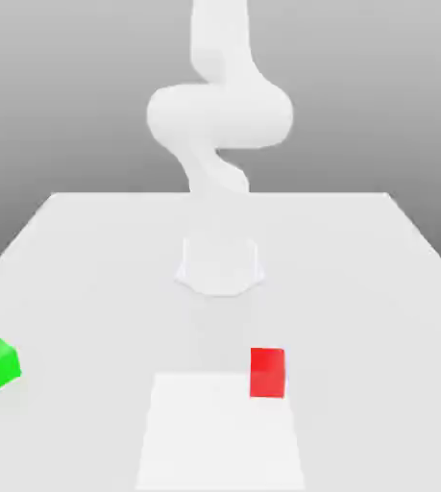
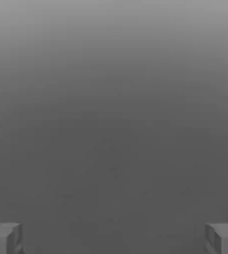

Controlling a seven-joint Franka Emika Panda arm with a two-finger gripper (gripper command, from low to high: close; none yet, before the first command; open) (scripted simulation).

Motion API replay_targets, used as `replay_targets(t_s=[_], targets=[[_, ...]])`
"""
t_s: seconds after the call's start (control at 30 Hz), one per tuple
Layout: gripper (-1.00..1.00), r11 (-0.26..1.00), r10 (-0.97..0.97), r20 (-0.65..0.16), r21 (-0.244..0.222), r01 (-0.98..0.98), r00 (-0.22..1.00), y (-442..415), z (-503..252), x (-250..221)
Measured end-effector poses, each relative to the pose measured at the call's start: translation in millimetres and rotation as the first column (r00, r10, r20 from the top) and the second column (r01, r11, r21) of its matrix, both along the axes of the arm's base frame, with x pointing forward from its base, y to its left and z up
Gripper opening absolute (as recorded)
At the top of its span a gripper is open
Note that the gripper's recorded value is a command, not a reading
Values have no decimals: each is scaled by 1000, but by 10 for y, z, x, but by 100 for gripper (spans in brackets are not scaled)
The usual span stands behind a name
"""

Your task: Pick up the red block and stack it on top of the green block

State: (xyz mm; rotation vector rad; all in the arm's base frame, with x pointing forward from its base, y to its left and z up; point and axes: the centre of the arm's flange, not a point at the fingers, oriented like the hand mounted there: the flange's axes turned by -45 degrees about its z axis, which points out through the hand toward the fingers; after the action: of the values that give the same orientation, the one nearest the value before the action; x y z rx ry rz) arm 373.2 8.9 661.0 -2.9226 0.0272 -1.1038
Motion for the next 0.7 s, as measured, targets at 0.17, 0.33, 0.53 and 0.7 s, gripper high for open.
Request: replay_targets(t_s=[0.17,0.33,0.53,0.7], targets=[[0,1000,-1,-185,22,5,983,216,-1242,385],[0,999,-7,-366,27,19,931,407,-2497,383],[0,999,-31,-588,4,42,808,568,-4023,-156],[0,999,-45,-658,-10,51,751,601,-4866,-418]])
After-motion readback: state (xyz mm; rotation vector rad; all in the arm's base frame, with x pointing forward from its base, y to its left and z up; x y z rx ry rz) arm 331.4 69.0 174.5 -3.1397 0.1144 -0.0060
